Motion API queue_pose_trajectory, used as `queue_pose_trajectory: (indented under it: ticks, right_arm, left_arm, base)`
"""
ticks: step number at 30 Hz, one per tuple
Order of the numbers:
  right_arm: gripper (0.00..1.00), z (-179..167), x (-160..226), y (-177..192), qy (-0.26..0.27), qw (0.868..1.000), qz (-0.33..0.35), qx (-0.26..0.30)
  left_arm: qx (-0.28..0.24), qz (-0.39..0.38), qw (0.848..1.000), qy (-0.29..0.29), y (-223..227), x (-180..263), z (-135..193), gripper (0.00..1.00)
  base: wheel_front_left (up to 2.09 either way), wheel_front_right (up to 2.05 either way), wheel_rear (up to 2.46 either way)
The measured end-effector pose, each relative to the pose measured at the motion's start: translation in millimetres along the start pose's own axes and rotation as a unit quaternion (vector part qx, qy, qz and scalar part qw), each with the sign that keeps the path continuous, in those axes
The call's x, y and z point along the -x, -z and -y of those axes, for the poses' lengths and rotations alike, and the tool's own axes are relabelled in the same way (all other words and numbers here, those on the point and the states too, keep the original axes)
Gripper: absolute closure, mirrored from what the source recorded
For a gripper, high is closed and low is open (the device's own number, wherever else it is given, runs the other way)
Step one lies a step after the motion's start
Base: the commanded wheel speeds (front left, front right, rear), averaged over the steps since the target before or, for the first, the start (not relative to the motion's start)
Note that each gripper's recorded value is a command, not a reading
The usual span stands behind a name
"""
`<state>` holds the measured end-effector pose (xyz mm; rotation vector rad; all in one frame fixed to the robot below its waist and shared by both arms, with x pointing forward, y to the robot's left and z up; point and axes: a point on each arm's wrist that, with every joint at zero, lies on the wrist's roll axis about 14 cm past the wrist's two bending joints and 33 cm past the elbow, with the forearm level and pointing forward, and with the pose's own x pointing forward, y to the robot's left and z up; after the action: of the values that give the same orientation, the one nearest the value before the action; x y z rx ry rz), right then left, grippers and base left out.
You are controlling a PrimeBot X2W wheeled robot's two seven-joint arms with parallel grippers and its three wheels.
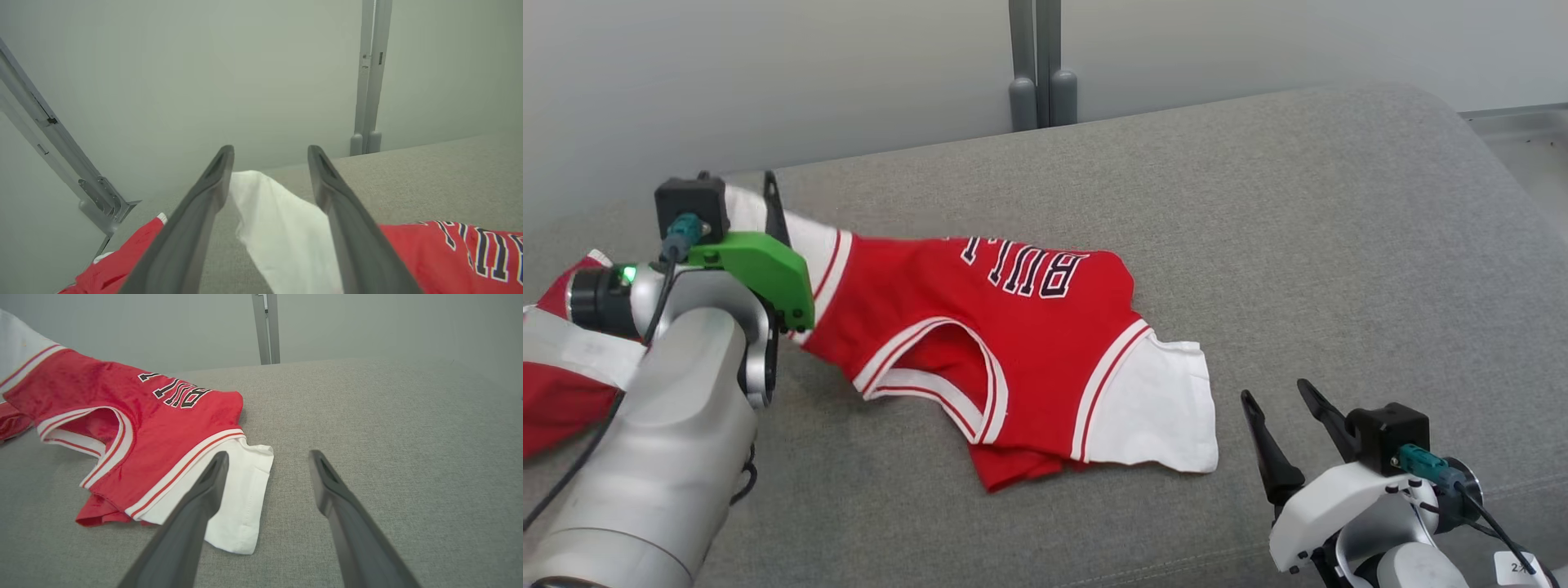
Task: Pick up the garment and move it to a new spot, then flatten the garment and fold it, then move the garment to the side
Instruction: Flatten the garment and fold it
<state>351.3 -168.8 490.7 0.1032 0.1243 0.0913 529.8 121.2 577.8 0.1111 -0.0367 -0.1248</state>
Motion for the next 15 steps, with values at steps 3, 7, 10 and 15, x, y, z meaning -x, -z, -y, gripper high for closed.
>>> queue_pose_trajectory:
  ticks: [3, 7, 10, 15]
  right_arm:
    - [0.00, -1.9, -1.1, 0.7, -0.003, 1.000, -0.003, 0.000]
    - [0.00, -1.2, -2.4, 0.7, -0.003, 1.000, -0.003, 0.000]
    - [0.00, -3.7, -3.8, 2.6, -0.007, 1.000, -0.006, -0.001]
    - [0.00, -8.6, -5.4, 3.6, -0.015, 1.000, -0.006, -0.006]
  left_arm:
    - [0.011, -0.062, 0.998, 0.016, 34.1, 9.2, 8.6, 0.00]
    - [0.035, -0.129, 0.990, 0.050, 65.0, 23.0, 30.8, 0.00]
    - [0.047, -0.168, 0.980, 0.096, 82.2, 37.5, 58.5, 0.00]
    - [0.056, -0.218, 0.962, 0.156, 105.3, 65.0, 90.0, 0.00]
  base:
    - [0.00, 0.00, 0.00]
    - [0.00, 0.00, 0.00]
    - [0.00, 0.00, 0.00]
    - [0.00, 0.00, 0.00]
